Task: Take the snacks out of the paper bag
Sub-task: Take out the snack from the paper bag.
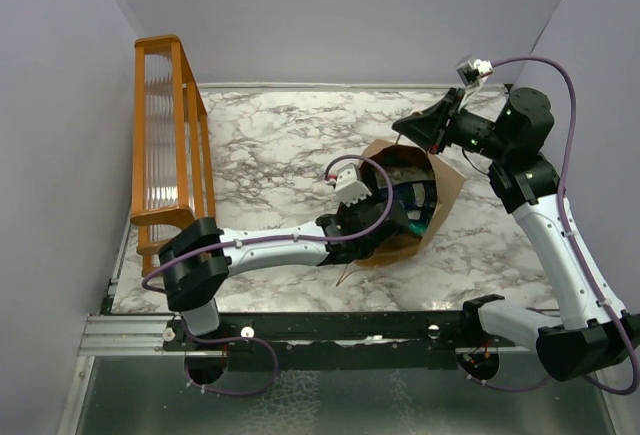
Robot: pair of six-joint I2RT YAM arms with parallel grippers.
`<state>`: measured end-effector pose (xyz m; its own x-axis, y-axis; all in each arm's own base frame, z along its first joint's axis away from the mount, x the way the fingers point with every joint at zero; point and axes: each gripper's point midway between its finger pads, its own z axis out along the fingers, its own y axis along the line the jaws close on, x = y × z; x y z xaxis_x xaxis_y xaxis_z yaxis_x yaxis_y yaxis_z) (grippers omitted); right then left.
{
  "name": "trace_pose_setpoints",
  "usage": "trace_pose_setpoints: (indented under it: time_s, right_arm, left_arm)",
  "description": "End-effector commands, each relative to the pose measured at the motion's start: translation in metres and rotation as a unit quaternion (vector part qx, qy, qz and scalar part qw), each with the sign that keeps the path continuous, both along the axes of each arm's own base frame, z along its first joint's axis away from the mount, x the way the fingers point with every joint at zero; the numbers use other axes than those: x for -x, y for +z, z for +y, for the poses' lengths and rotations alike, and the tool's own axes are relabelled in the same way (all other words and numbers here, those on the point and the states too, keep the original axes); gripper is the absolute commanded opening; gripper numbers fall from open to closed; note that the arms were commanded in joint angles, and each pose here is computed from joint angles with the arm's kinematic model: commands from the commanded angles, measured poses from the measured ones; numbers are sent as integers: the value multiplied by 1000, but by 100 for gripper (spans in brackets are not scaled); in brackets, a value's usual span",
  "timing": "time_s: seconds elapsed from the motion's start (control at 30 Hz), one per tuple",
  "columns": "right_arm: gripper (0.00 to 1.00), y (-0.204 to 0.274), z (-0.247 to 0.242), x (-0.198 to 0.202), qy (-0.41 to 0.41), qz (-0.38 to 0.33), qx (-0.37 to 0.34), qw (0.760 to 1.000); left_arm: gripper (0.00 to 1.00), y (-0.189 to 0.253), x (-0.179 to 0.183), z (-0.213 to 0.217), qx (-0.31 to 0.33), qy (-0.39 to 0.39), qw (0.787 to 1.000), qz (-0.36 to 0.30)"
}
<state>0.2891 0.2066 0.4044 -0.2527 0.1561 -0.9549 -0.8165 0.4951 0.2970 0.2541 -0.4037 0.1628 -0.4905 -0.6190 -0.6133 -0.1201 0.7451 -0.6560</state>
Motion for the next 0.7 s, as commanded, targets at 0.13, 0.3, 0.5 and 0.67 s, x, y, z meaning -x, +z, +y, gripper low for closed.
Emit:
trace_pose_setpoints:
  time_s: [0.13, 0.3, 0.5, 0.67]
  right_arm:
    - [3, 12, -14, -5, -57, -35, -4, 998]
    - [4, 14, -25, -5, -102, -38, -16, 994]
    - [4, 10, -40, -11, -156, -36, -24, 987]
    - [4, 12, -41, -12, -160, -43, -20, 986]
  left_arm:
    - [0, 70, 11, -3, 41, -74, 995, -55]
    - [0, 111, 26, 5, 56, -119, 988, -76]
    - [0, 171, 43, 22, 68, -168, 973, -142]
    - [0, 218, 51, 42, 53, -189, 964, -178]
